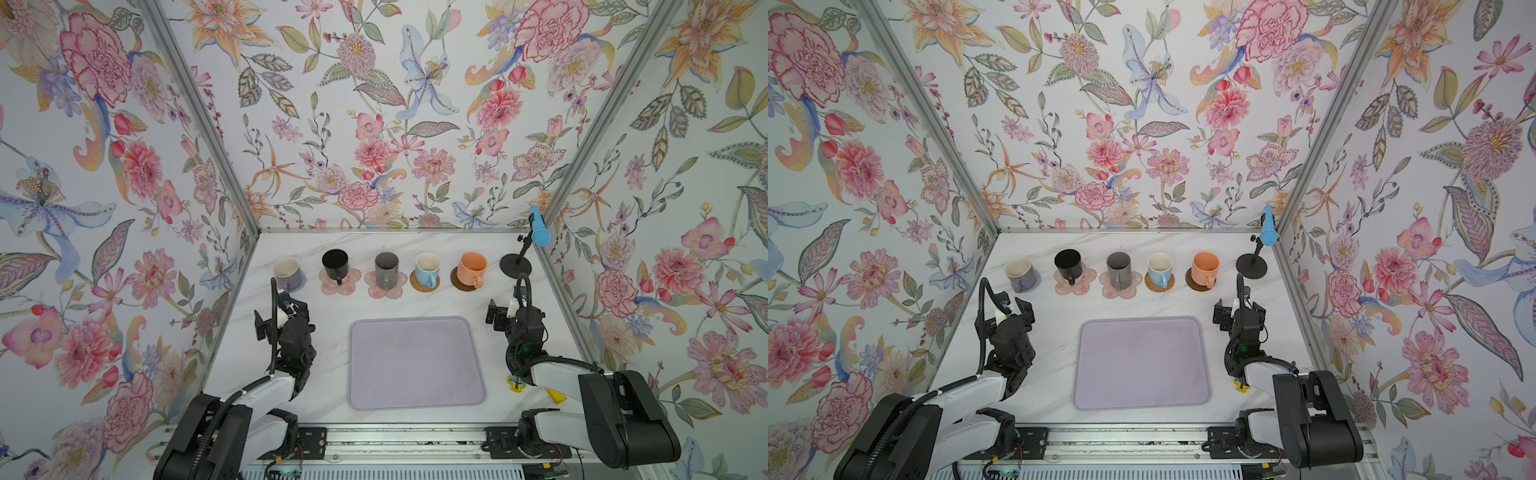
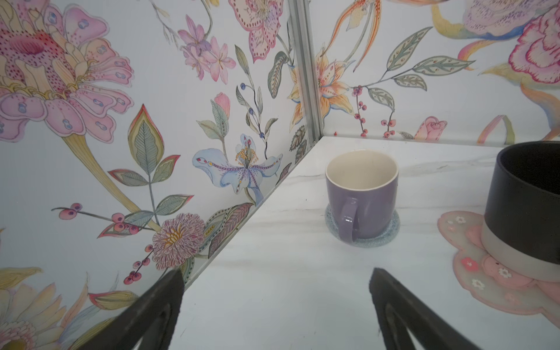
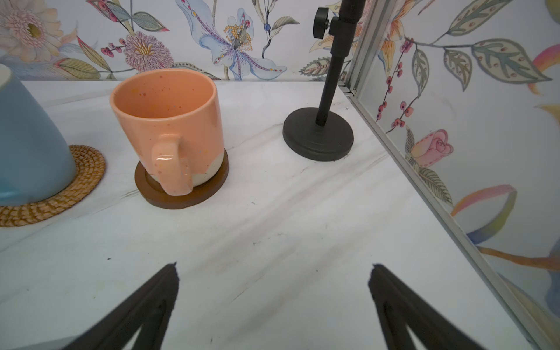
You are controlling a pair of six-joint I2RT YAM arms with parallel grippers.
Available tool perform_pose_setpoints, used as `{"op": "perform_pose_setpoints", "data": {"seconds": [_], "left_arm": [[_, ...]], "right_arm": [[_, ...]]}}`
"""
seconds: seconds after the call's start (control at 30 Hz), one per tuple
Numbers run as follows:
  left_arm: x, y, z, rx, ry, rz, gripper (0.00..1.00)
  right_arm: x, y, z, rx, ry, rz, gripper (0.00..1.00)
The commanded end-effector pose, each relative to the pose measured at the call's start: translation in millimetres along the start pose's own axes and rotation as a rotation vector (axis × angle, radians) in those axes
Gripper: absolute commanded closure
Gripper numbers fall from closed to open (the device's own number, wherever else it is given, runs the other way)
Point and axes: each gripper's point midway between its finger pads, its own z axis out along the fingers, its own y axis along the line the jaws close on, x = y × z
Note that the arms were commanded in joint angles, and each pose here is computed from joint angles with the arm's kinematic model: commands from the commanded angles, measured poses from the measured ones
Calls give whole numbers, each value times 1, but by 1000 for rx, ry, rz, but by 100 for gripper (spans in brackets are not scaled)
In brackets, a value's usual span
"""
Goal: Place cups on coasters
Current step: Reset both arms
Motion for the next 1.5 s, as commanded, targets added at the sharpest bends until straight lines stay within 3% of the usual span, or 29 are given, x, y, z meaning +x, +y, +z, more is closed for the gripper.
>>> {"op": "perform_pose_setpoints", "data": {"seconds": [0.0,0.13,0.47,0.77,0.93,1.2,1.47], "left_arm": [[-5,1,-4,8,-68,-33,1],[-7,-2,-4,21,-116,-80,1],[-10,-15,-2,12,-197,31,1],[-10,-27,-6,135,-229,33,1],[4,-38,11,252,-177,-2,0],[18,-44,33,249,-80,8,1],[16,-44,34,254,-89,7,1]], "right_arm": [[-26,9,4,-50,-100,-32,1],[-25,12,7,-64,-129,-58,1],[-17,19,12,-119,-129,-68,1],[-8,17,21,-141,-113,-45,1],[-8,14,25,-146,-96,-25,1],[-7,9,28,-113,-80,-10,1],[-6,5,29,-92,-76,-1,1]]}}
